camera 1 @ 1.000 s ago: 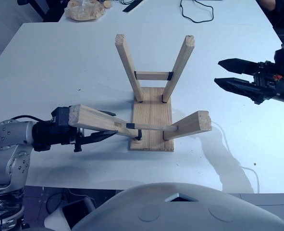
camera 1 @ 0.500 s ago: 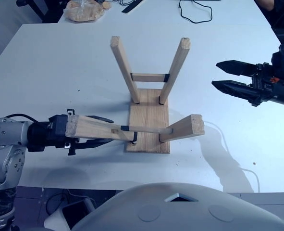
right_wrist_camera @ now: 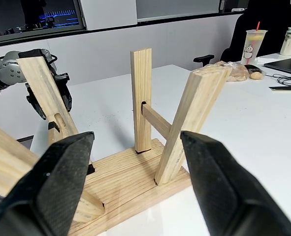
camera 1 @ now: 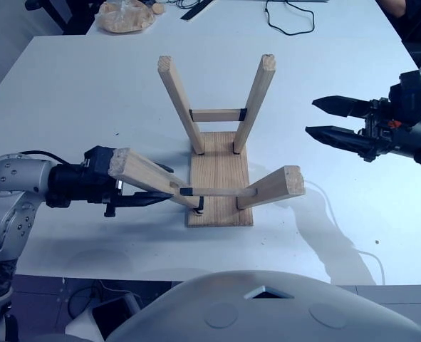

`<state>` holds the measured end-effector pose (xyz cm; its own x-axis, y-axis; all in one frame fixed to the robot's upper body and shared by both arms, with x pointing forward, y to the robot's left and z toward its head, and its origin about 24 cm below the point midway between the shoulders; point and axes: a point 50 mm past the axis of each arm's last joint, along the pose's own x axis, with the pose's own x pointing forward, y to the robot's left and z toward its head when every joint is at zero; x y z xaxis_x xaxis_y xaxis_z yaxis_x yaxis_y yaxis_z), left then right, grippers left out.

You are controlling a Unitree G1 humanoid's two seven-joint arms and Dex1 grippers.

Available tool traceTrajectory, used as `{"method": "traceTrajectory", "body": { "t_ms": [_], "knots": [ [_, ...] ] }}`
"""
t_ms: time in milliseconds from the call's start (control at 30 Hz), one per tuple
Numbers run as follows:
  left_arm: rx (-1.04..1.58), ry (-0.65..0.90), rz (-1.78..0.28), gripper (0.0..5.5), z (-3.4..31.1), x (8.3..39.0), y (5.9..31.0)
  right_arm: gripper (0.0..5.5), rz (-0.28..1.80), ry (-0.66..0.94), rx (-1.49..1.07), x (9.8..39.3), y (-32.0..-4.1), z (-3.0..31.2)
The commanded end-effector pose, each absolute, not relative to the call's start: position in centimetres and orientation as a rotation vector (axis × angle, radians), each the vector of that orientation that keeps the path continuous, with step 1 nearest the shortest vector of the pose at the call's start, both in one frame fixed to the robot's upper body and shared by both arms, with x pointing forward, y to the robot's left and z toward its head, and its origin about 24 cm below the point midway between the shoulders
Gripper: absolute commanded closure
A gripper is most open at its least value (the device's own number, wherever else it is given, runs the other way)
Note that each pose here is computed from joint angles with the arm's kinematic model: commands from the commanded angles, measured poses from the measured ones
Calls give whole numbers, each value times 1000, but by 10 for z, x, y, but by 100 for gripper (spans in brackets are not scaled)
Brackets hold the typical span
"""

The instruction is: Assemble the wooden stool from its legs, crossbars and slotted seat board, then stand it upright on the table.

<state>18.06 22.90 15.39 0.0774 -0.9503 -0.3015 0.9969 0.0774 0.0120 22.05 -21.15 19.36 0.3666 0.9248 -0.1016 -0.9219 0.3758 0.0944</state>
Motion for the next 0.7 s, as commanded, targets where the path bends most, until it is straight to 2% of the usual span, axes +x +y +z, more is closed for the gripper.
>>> {"method": "traceTrajectory", "body": {
  "t_ms": [33,400,700],
  "knots": [
    [260,495,-1537,346,126,168,226,228,1195,129,0,221,-207,195],
    [316,448,-1547,346,131,168,222,228,1185,132,-7,218,-207,193],
    [349,337,-1606,346,148,156,197,228,1178,138,-12,219,-207,190]
  ]
}}
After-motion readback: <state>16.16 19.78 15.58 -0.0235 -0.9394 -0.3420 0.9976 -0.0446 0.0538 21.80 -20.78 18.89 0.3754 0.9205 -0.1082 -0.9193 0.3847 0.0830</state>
